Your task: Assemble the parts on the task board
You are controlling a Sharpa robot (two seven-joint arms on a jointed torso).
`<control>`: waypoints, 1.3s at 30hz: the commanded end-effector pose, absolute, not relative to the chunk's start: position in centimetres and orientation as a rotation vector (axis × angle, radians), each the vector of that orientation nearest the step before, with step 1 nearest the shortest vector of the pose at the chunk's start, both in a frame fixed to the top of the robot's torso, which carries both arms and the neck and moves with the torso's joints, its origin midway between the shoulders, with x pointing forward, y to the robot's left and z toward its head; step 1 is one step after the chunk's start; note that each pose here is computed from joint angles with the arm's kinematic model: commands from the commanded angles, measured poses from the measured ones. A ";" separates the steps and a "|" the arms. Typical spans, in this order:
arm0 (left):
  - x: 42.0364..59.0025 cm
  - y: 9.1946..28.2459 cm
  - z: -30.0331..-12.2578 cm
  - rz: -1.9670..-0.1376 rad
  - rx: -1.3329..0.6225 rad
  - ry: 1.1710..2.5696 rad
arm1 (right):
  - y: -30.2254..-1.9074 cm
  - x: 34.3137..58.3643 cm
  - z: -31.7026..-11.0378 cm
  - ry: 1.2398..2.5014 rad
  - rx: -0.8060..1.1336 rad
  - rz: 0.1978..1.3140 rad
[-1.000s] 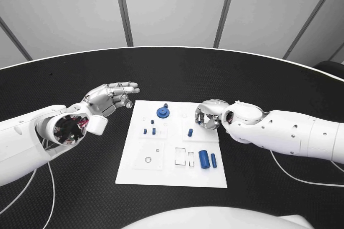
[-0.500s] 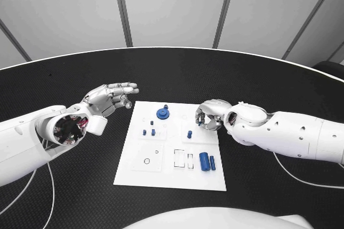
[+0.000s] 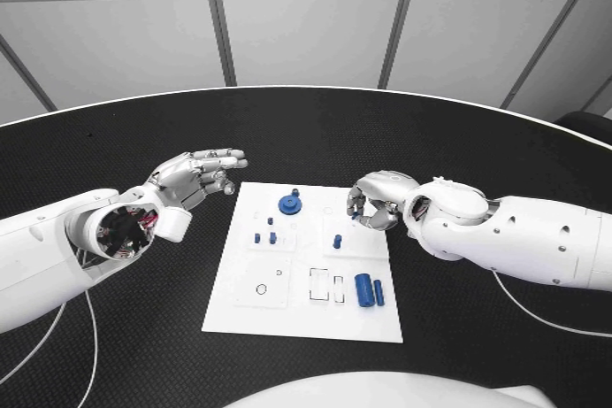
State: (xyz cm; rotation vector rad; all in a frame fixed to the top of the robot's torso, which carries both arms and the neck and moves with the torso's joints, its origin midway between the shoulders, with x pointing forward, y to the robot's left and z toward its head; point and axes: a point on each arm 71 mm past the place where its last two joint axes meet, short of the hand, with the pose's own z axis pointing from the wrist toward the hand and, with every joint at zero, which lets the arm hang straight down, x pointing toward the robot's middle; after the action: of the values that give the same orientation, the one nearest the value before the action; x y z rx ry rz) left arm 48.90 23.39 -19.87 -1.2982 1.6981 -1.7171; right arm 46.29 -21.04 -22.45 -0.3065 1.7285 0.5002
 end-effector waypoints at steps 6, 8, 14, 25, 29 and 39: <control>49.3 23.2 -20.0 -1.718 -1.296 1.698 | -17.6 44.5 -20.0 1.673 -0.353 0.614; 49.4 23.1 -20.0 -1.719 -1.295 1.698 | -16.2 44.1 -19.7 1.665 -0.375 0.651; 49.9 22.6 -20.2 -1.724 -1.290 1.702 | -12.2 43.9 -19.9 1.661 -0.441 0.735; 50.4 21.5 -20.3 -1.737 -1.281 1.713 | -7.7 43.4 -22.6 1.721 -0.519 0.816; 50.5 21.3 -20.4 -1.740 -1.279 1.717 | -6.9 43.3 -23.6 1.742 -0.530 0.824; 50.5 20.9 -20.4 -1.745 -1.276 1.724 | -5.7 43.1 -25.2 1.773 -0.536 0.832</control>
State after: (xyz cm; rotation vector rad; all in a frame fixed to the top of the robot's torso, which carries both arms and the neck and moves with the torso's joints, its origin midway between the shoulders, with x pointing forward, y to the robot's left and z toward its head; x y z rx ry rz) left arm 50.51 20.95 -20.39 -1.2760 1.7239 -1.7450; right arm 43.10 -5.78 -25.10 -0.5355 1.7724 0.8309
